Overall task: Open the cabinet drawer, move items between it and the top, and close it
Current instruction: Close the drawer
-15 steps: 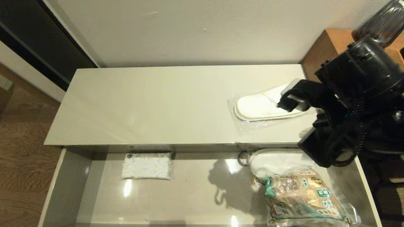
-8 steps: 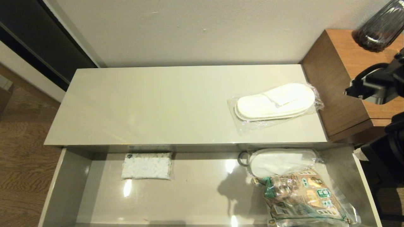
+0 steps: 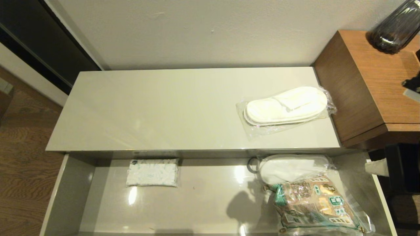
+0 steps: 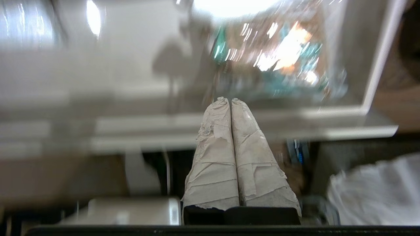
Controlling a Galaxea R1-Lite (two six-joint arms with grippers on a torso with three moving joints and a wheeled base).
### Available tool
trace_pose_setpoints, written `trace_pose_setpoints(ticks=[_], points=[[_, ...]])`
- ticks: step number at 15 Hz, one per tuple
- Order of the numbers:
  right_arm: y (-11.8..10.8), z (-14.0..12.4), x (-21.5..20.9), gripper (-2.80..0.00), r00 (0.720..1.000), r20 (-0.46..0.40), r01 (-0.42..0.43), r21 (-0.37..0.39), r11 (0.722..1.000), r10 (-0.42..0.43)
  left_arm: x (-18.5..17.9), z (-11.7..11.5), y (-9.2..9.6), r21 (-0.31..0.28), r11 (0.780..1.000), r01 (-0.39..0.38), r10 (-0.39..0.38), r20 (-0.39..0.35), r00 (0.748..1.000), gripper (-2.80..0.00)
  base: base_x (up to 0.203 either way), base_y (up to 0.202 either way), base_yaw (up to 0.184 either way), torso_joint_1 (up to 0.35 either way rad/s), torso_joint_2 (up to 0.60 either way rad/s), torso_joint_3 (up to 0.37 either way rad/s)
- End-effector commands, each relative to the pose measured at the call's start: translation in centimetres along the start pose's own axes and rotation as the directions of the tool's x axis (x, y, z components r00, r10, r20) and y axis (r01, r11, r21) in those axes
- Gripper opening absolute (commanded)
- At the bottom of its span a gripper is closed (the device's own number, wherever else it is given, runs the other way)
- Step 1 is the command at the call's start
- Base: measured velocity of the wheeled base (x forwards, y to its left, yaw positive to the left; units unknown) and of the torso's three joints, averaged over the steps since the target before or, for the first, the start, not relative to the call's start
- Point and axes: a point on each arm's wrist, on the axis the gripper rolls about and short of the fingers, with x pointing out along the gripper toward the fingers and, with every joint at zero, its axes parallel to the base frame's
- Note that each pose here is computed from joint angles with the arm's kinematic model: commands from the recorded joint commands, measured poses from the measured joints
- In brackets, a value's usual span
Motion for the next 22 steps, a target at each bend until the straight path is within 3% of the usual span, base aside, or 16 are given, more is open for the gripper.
trace_pose_setpoints(ticks=[1, 2, 4, 5, 8, 10, 12, 14, 16, 19, 22], points=[[-2.7, 0.1, -0.4, -2.80, 0.984, 0.132, 0.101, 0.122, 0.987, -0.117, 0.0, 0.0, 0.0, 0.000, 1.000, 0.000, 0.000, -0.001, 1.000, -2.80, 0.000, 0.000, 0.000, 0.000, 0.00, 0.000], [-4.1, 0.7, -0.3, -2.80, 0.967, 0.163, 0.162, 0.207, 0.965, -0.197, 0.0, 0.0, 0.0, 0.000, 1.000, -0.001, 0.001, -0.001, 1.000, -2.80, 0.000, 0.000, 0.000, 0.000, 0.00, 0.000], [-7.8, 0.4, -1.3, -2.80, 0.917, 0.183, 0.274, 0.354, 0.894, -0.353, 0.0, 0.0, 0.0, 0.000, 1.000, 0.000, 0.000, -0.001, 1.000, -2.80, 0.000, 0.000, 0.000, 0.000, 0.00, 0.000], [-9.6, -0.7, -2.9, -2.80, 0.902, 0.197, 0.285, 0.395, 0.873, -0.384, 0.0, 0.0, 0.0, 0.000, 1.000, -0.001, 0.001, -0.001, 1.000, -2.80, 0.000, 0.000, 0.000, 0.000, 0.00, 0.000], [-14.6, -6.2, -8.3, -2.80, 0.859, 0.222, 0.314, 0.481, 0.818, -0.461, 0.0, 0.0, 0.0, 0.000, 1.000, -0.001, 0.001, -0.001, 1.000, -2.80, 0.000, 0.000, 0.000, 0.000, 0.00, 0.000], [-17.0, -11.7, -11.9, -2.80, 0.826, 0.250, 0.337, 0.500, 0.798, -0.505, 0.0, 0.0, 0.0, 0.000, 1.000, 0.001, -0.001, -0.001, 1.000, -2.80, 0.000, 0.000, 0.000, 0.000, 0.00, 0.000], [-17.2, -18.2, -14.9, -2.80, 0.798, 0.313, 0.357, 0.442, 0.823, -0.515, 0.0, 0.0, 0.0, 0.000, 1.000, -0.001, 0.001, -0.001, 1.000, -2.80, 0.000, 0.000, 0.000, 0.000, 0.00, 0.000], [-15.3, -23.3, -16.7, -2.80, 0.761, 0.383, 0.419, 0.326, 0.847, -0.524, 0.0, 0.0, 0.0, 0.000, 1.000, 0.000, 0.000, -0.001, 1.000, -2.80, 0.000, 0.000, 0.000, 0.000, 0.00, 0.000], [-14.6, -23.7, -17.0, -2.80, 0.758, 0.429, 0.395, 0.298, 0.869, -0.491, 0.0, 0.0, 0.0, 0.000, 1.000, 0.000, 0.000, -0.001, 1.000, -2.80, 0.000, 0.000, 0.000, 0.000, 0.00, 0.000], [-13.9, -21.6, -15.1, -2.80, 0.807, 0.379, 0.367, 0.277, 0.888, -0.452, 0.0, 0.0, 0.0, 0.000, 1.000, -0.001, 0.001, -0.001, 1.000, -2.80, 0.000, 0.000, 0.000, 0.000, 0.00, 0.000], [-14.3, -23.2, -12.2, -2.80, 0.833, 0.338, 0.354, 0.283, 0.891, -0.438, 0.0, 0.0, 0.0, 0.000, 1.000, -0.001, 0.001, -0.001, 1.000, -2.80, 0.000, 0.000, 0.000, 0.000, 0.00, 0.000]])
